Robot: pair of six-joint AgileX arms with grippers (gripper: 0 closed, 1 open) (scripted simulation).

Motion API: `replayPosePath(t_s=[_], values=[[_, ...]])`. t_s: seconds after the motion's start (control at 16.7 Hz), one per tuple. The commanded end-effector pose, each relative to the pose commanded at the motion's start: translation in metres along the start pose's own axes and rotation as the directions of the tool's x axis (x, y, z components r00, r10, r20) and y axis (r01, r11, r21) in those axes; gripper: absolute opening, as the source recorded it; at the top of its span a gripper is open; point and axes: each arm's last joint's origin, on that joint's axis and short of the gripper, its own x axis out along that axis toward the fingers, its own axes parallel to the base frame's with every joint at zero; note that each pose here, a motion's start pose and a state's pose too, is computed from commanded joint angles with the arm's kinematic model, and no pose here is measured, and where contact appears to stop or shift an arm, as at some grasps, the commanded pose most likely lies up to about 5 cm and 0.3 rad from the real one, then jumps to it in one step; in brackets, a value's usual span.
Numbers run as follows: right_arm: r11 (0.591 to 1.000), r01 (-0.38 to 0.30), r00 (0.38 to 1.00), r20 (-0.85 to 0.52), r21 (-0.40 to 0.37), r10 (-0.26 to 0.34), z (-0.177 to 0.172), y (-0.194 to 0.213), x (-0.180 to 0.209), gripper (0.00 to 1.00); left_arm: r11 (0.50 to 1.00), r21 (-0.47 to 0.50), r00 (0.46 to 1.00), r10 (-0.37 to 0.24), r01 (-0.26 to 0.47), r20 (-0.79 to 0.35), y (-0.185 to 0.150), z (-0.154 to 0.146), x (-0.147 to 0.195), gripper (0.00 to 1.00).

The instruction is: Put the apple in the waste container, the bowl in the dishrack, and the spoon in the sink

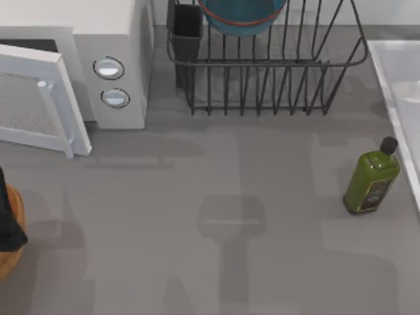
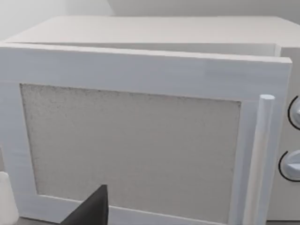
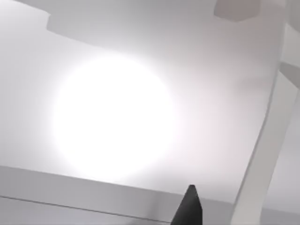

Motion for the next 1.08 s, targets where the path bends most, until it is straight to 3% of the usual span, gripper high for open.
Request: replayPosePath(t_s=[0.66,1.08], values=[[1.0,-0.023,1.0,0.01,-0.014,0.023,-0.001,-0.004,0.026,0.0,1.0,0.0,1.0,0.0,0.0,0.0,0.0,0.0,0.0,1.0],[1.0,-0.001,1.0,0.0,0.0,0.001,0.001,0.0,0.045,0.0,1.0,0.0,1.0,0.0,0.0,0.0,0.0,0.0,0.0,1.0]])
